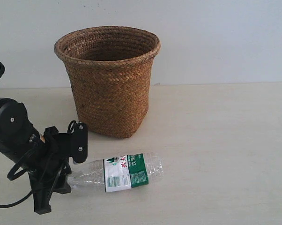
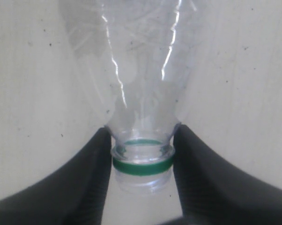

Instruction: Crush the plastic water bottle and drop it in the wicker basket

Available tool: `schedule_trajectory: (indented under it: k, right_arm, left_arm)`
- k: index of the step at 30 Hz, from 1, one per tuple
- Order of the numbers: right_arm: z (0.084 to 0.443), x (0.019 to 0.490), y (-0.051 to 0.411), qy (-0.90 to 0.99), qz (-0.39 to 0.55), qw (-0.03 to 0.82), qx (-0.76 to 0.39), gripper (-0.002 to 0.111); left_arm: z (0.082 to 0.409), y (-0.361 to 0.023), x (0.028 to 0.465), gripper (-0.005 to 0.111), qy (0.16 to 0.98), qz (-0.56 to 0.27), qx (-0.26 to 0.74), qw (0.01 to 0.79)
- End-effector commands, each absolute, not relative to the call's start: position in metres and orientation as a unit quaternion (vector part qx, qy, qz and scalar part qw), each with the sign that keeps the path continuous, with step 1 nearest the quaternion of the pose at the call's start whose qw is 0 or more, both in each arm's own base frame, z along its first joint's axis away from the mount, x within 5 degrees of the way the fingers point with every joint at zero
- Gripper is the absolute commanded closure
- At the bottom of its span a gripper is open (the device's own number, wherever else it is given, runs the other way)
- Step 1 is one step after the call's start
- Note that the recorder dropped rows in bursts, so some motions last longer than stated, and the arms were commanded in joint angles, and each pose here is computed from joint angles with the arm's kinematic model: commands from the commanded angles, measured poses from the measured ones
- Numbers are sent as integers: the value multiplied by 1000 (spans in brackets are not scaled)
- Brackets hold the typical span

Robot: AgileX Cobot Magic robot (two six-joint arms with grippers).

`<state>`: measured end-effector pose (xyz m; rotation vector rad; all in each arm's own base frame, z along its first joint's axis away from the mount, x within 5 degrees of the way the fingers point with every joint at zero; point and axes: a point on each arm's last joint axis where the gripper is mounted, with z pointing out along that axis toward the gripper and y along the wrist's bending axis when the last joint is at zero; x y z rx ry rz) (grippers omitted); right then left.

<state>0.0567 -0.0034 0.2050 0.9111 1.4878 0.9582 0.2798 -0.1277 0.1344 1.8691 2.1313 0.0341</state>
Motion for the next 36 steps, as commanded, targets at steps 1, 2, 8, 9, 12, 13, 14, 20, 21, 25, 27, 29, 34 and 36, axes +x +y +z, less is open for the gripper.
schedule_trajectory:
  k: [1,2,8,9,12,13,14,20,21,25,27,29,34,36]
  right_arm:
    - [201,54,9,563,538,396,487,108]
    - [203,54,11,547,563,375,493,108]
    - [214,53,17,462,658,286,522,108]
    - [214,53,17,460,661,286,520,108]
    - [215,53,17,459,662,285,519,108]
    - [215,53,17,459,662,285,519,108]
    - [215,53,17,459,662,285,519,108]
    - [209,54,18,457,664,282,521,108]
    - [208,54,18,458,662,282,522,108]
    - [207,54,17,462,656,279,527,108]
    - [208,54,18,452,664,270,531,108]
    - [208,54,18,450,666,268,531,108]
    - [208,54,18,450,666,268,531,108]
    - [208,54,18,449,666,268,531,108]
  left_arm:
    - [133,-130,280,103,746,7,648,153]
    - [133,-130,280,103,746,7,648,153]
    - [134,-130,280,103,749,5,645,154]
    - [134,-130,280,103,749,5,645,154]
    - [134,-130,280,103,749,5,645,154]
    - [134,-130,280,103,749,5,645,154]
    - [134,-130,280,103,749,5,644,154]
    - [134,-130,280,103,751,3,642,155]
    - [134,-130,280,103,751,3,642,155]
    - [134,-130,280,103,751,3,642,155]
    - [134,-130,280,103,751,3,642,155]
    - [134,-130,280,103,751,3,642,155]
    - [134,-130,279,103,751,3,643,154]
    - [133,-130,279,103,752,1,641,154]
